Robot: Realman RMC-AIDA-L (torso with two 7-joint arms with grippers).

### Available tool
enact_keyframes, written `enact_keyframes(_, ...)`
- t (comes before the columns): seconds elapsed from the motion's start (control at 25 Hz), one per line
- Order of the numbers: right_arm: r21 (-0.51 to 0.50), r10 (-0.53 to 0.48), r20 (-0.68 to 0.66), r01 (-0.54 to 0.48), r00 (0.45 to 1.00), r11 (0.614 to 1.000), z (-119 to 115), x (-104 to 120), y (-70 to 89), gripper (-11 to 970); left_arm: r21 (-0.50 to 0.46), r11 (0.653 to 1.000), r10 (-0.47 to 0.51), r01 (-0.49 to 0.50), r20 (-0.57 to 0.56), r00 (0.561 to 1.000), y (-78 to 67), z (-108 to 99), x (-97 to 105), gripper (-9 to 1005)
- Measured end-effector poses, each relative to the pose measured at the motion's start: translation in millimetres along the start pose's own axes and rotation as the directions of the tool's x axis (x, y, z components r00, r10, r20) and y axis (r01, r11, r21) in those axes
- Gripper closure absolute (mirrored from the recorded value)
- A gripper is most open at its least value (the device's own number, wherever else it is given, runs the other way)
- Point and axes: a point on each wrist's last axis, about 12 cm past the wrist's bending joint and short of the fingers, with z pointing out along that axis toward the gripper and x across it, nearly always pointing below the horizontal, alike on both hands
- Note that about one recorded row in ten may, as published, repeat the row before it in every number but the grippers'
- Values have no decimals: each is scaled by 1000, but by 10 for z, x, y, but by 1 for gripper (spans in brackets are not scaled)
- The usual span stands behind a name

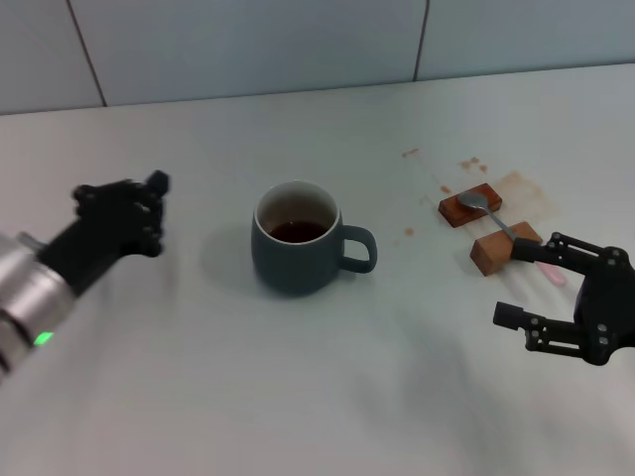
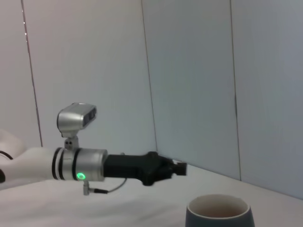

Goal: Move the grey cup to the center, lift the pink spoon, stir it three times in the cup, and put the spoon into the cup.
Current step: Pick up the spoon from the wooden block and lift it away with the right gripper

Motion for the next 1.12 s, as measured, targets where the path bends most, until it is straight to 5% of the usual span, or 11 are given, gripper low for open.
enact_keyframes(0.12,11,-1,16,1,1000,1000,-23,-14,-1,157,100,995,-22,20,13,1000,477,-364,-93,997)
enact_keyframes(0.2,16,1,25,-1,1000,1000,-36,-17,3,157,100,995,-22,20,13,1000,477,-364,-93,997)
enact_keyframes(0.24,20,2,28,-2,1000,1000,-44,-18,2,157,221,974,-37,39,-10,999,712,-661,-184,997)
enact_keyframes(0.32,28,3,32,-4,999,1000,-62,-17,5,157,303,951,-56,63,-32,998,784,-813,-237,997)
enact_keyframes(0.52,47,3,38,-5,999,999,-116,-24,-6,157,456,880,-104,130,-82,991,842,-1127,-351,997)
enact_keyframes(1.0,62,64,72,-68,995,996,-170,-60,-17,156,458,854,-179,247,-187,966,780,-1353,-251,986)
enact_keyframes(1.12,61,80,74,-85,994,995,-169,-56,-12,156,457,857,-167,238,-192,967,777,-1382,-243,873)
